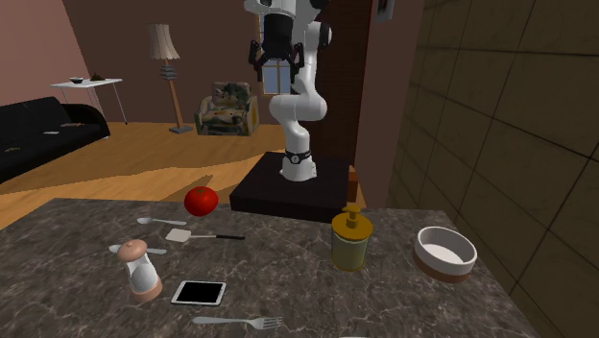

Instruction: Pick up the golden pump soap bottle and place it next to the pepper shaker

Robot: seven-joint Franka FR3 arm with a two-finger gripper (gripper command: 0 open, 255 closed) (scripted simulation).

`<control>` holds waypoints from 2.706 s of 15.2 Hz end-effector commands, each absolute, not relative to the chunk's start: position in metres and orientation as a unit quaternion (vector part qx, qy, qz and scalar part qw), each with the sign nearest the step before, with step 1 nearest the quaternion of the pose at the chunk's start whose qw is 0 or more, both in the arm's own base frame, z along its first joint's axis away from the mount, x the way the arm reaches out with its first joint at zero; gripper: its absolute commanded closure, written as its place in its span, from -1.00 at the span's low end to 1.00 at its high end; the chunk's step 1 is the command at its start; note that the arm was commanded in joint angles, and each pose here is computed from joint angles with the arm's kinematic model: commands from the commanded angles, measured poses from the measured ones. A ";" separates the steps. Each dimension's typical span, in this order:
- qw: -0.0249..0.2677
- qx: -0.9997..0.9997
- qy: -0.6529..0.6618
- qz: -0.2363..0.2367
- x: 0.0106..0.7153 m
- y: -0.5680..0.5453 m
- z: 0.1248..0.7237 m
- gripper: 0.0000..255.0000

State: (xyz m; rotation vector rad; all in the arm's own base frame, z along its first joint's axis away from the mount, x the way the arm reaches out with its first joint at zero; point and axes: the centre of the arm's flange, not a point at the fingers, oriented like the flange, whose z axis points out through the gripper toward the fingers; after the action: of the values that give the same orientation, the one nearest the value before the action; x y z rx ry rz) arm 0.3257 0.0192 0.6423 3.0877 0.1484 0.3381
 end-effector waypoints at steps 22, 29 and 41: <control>-0.063 0.991 0.057 0.102 0.369 0.142 0.410 -1.00; -0.090 0.989 0.060 0.099 0.381 0.191 0.338 -1.00; -0.105 0.988 0.061 0.098 0.395 0.230 0.258 -1.00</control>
State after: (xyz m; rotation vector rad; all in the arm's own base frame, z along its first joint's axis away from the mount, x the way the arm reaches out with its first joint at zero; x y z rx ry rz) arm 0.3942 0.2285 0.2651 3.3292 0.2066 0.3275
